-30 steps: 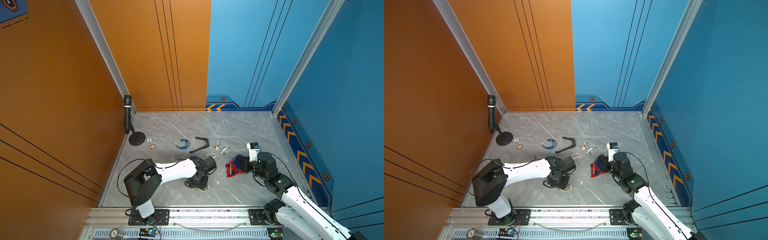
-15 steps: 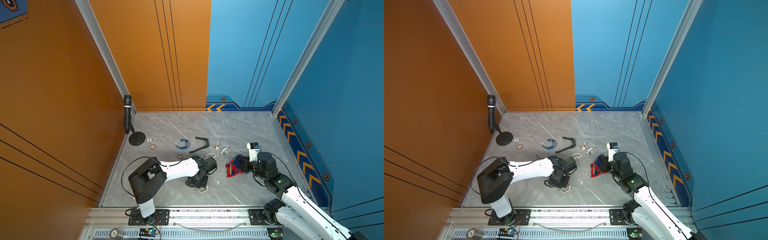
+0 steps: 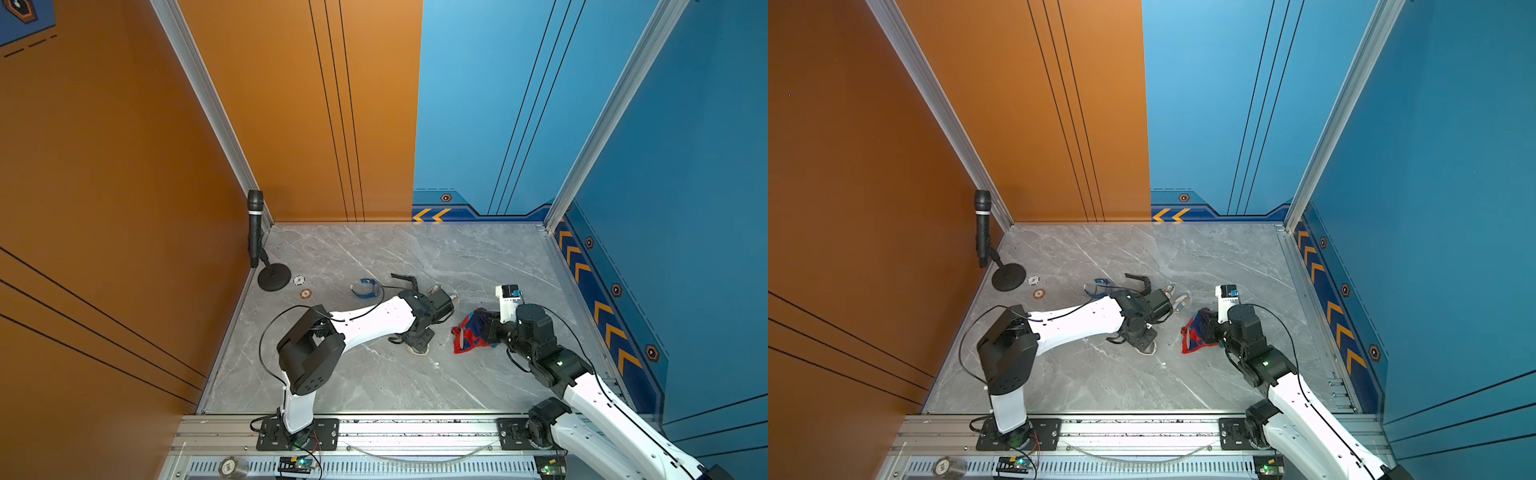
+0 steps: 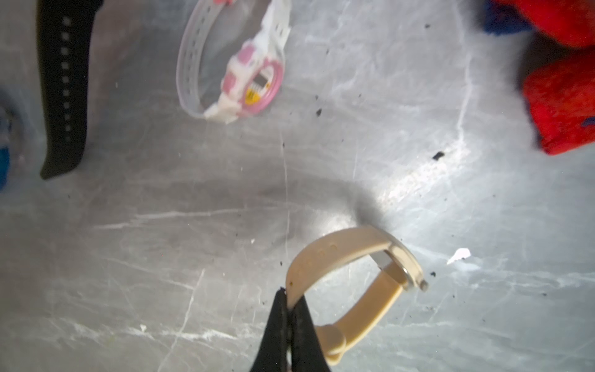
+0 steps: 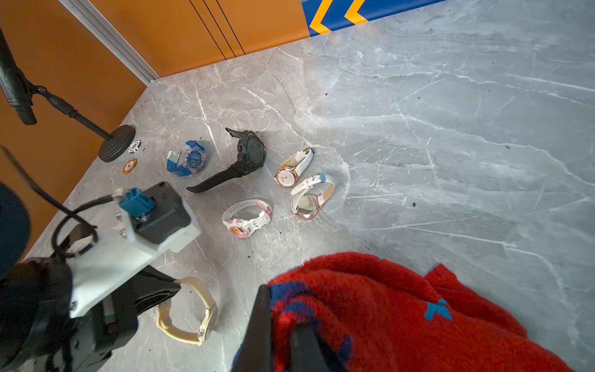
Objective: Wipe the watch dial
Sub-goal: Move the watch to the center of the board.
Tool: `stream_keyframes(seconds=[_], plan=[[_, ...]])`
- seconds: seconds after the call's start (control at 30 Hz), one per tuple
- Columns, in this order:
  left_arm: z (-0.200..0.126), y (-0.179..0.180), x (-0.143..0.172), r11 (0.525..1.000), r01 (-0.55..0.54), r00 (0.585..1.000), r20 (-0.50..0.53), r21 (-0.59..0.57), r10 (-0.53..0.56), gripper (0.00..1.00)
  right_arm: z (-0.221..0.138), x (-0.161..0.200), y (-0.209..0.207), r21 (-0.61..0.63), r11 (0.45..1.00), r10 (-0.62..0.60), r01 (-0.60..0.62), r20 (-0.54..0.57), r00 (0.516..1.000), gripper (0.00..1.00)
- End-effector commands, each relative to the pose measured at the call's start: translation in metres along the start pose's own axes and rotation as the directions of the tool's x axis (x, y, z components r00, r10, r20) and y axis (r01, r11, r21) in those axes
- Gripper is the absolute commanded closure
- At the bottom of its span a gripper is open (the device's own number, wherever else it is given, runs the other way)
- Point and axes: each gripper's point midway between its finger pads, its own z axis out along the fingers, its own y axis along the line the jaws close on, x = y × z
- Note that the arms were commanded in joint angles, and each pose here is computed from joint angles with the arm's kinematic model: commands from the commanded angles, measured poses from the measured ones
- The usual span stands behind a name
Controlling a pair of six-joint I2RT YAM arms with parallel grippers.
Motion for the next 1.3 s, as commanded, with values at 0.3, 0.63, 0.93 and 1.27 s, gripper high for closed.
stream_keyframes(seconds=[0.3,0.63,0.93,1.27], plan=[[0.015,0.002,-0.006,0.976,-0.216,0.974,-0.064,0.007,0.216,0.73,-0.012,-0.007,-0.009,0.043,0.999,0.012,-0.013,0.041,0.999,1.00],[-0.027,0.023,-0.007,0.962,0.265,0.964,0.008,0.063,-0.266,0.55,-0.011,-0.007,-0.008,0.028,0.999,0.015,-0.017,0.045,0.999,1.00],[-0.045,-0.004,0.016,0.685,0.681,0.714,-0.030,0.258,-0.699,0.48,-0.010,-0.005,-0.006,0.003,1.000,0.031,-0.031,0.059,0.998,1.00],[-0.033,-0.056,-0.006,0.245,0.892,0.361,-0.271,0.381,-0.892,0.53,-0.016,-0.013,-0.004,-0.006,1.000,0.027,-0.026,0.102,0.994,1.00]])
